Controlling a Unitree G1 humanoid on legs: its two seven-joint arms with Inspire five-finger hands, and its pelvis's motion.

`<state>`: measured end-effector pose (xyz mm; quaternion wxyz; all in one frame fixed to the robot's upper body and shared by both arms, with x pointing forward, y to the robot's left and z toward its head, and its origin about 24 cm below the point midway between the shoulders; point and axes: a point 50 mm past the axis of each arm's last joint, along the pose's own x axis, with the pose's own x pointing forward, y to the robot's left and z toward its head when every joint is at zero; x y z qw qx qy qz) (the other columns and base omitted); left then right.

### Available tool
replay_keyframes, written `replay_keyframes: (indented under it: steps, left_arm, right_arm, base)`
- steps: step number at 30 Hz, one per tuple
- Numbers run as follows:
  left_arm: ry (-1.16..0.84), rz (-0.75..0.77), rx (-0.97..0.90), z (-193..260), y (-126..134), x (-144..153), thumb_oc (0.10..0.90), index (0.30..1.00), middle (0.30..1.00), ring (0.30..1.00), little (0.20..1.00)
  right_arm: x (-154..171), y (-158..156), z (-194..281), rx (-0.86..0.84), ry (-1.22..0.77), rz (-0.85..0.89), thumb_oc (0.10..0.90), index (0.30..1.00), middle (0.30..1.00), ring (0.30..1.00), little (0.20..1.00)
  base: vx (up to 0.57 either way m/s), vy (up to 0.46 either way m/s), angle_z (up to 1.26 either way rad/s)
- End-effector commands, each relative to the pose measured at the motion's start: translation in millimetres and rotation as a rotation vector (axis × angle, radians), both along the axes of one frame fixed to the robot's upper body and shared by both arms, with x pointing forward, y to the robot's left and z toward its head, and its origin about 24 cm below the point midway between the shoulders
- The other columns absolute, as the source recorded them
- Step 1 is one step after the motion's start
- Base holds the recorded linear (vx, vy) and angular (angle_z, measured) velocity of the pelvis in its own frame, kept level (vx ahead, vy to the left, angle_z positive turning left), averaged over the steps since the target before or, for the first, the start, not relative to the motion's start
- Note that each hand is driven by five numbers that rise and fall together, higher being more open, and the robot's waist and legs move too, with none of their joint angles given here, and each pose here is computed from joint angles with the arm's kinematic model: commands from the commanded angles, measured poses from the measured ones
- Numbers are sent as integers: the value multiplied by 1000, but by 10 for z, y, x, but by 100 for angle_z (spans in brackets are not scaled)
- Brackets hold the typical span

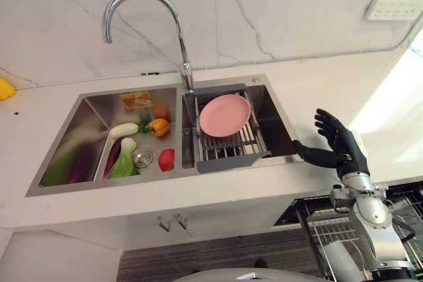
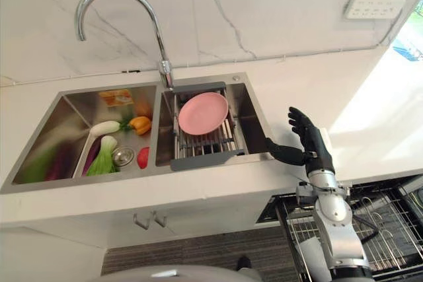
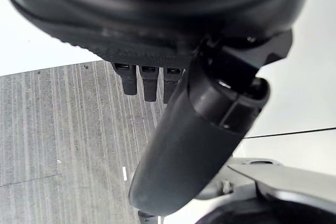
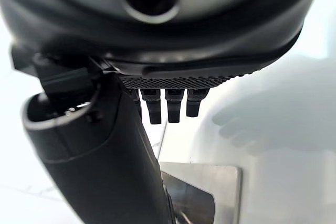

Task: Place the dishes in the dishwasher.

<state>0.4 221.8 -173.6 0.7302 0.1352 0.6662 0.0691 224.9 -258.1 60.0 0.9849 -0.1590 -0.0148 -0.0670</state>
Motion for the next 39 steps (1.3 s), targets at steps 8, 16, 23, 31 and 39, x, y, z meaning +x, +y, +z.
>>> replay_keyframes:
  steps: [8, 16, 23, 31, 39]
  left_arm:
    - [-98, -81, 33, 40, 114, 343, 800, 900, 900, 900, 900]
    - [-47, -76, 39, 35, 163, 219, 800, 900, 900, 900, 900]
    - [-5, -72, 26, 27, 167, 118, 800, 900, 900, 900, 900]
    - [14, -76, 16, 21, 154, 71, 800, 900, 900, 900, 900]
    - [1, -110, 48, 30, 177, 114, 800, 900, 900, 900, 900]
  right_arm:
    - [433, -18, 779, -294, -295, 70, 800, 900, 900, 900, 900]
    - [557, 59, 762, -372, -242, 159, 800, 900, 900, 900, 900]
    - [634, 154, 595, -407, -142, 248, 800, 900, 900, 900, 900]
    - [699, 218, 521, -416, -124, 240, 800, 900, 900, 900, 900]
    - [807, 256, 690, -618, -229, 174, 800, 900, 900, 900, 900]
  base:
    - [32, 1, 4]
    - [1, -5, 5]
    - [-9, -2, 6]
    - [-4, 0, 4]
    - [0, 0, 0]
